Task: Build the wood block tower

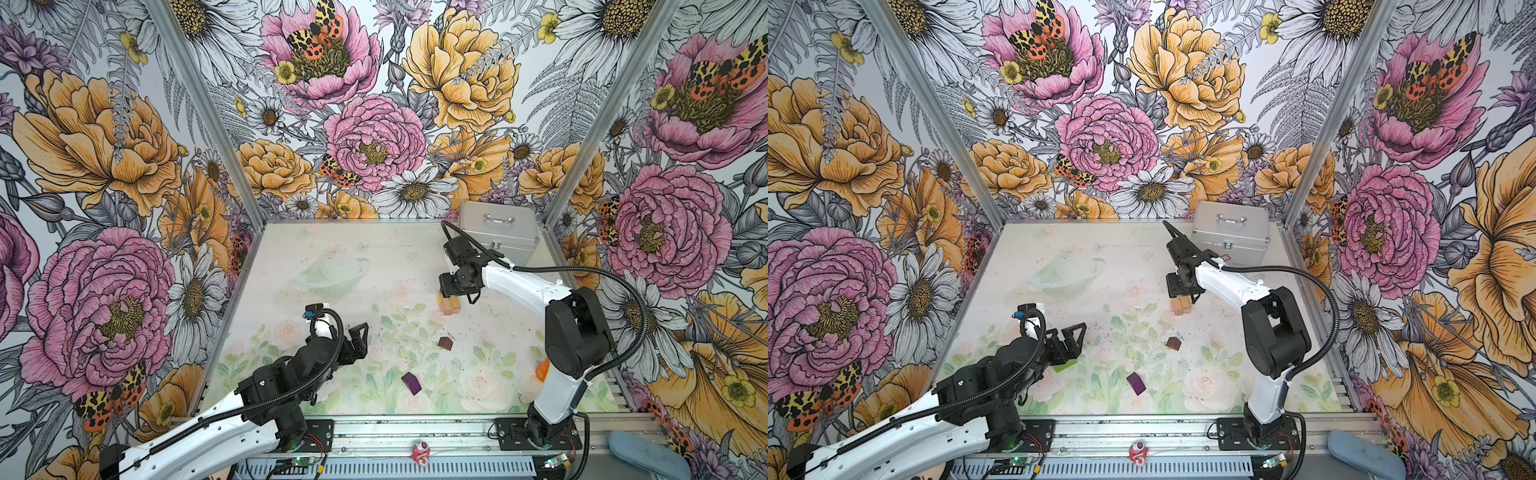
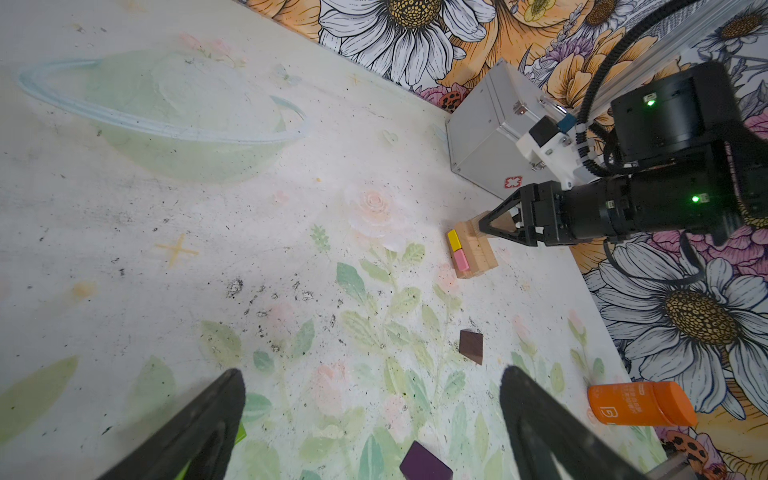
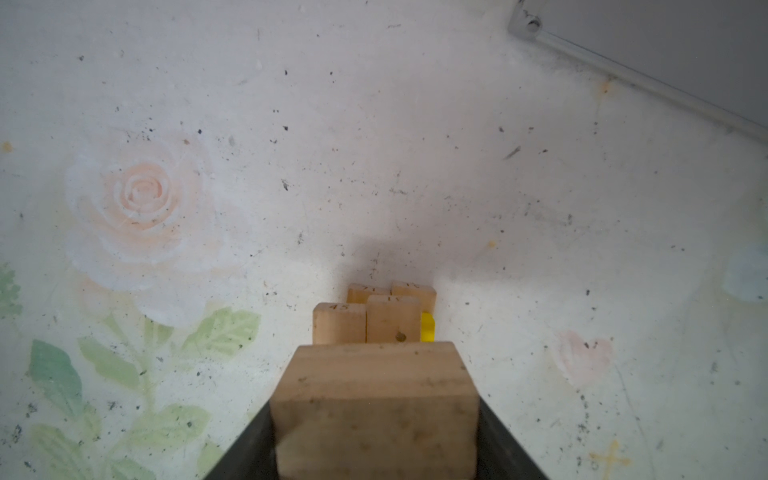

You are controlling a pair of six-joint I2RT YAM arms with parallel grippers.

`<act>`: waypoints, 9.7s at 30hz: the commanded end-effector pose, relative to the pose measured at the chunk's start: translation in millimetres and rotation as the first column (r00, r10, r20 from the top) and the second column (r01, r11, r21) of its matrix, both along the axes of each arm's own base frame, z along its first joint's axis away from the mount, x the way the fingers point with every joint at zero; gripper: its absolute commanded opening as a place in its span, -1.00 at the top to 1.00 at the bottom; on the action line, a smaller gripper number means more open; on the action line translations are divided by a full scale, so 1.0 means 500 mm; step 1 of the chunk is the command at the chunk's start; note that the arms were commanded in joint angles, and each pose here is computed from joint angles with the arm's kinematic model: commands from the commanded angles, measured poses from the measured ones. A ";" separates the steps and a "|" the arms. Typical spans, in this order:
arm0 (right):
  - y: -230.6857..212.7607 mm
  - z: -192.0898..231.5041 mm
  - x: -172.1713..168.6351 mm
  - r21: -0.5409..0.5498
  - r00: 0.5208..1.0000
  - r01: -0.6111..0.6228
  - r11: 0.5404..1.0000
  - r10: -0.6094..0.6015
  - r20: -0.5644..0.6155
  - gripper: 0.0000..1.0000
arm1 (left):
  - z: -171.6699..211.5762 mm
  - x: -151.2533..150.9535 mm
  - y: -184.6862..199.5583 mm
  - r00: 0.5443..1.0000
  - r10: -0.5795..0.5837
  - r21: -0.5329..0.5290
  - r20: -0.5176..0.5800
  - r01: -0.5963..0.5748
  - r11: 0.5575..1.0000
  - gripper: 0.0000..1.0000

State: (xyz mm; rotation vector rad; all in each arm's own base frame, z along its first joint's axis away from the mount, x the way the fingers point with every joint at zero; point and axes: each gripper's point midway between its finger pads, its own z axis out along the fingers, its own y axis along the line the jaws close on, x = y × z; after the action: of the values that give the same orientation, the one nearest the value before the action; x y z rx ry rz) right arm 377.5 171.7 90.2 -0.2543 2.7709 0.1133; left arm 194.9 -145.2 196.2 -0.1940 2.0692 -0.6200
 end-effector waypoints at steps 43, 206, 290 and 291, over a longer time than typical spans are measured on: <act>0.031 -0.027 0.025 0.007 1.000 -0.014 1.000 0.014 -0.016 0.12 | 0.000 0.001 0.006 1.000 -0.004 -0.027 0.012 0.004 1.000 -0.94; 0.082 0.095 -0.229 0.182 0.995 0.039 0.983 -0.055 0.082 -0.68 | -0.127 -0.017 0.034 0.970 0.087 0.018 -0.229 -0.085 0.996 -0.75; 0.419 -0.039 -0.343 0.188 0.997 0.049 0.981 -0.038 -0.063 -0.65 | -0.169 -0.054 0.124 0.976 0.110 -0.110 -0.186 -0.131 0.985 -0.79; 0.420 -0.042 -0.343 0.186 0.997 0.051 0.981 -0.039 -0.067 -0.64 | -0.169 -0.055 0.124 0.977 0.109 -0.111 -0.185 -0.131 0.985 -0.80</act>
State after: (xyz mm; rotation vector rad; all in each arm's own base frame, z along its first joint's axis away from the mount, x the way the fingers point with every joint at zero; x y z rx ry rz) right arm 203.1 372.7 68.4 -0.1650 2.8144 0.3620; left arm 169.2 -83.6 115.9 -0.4640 2.1645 -0.6752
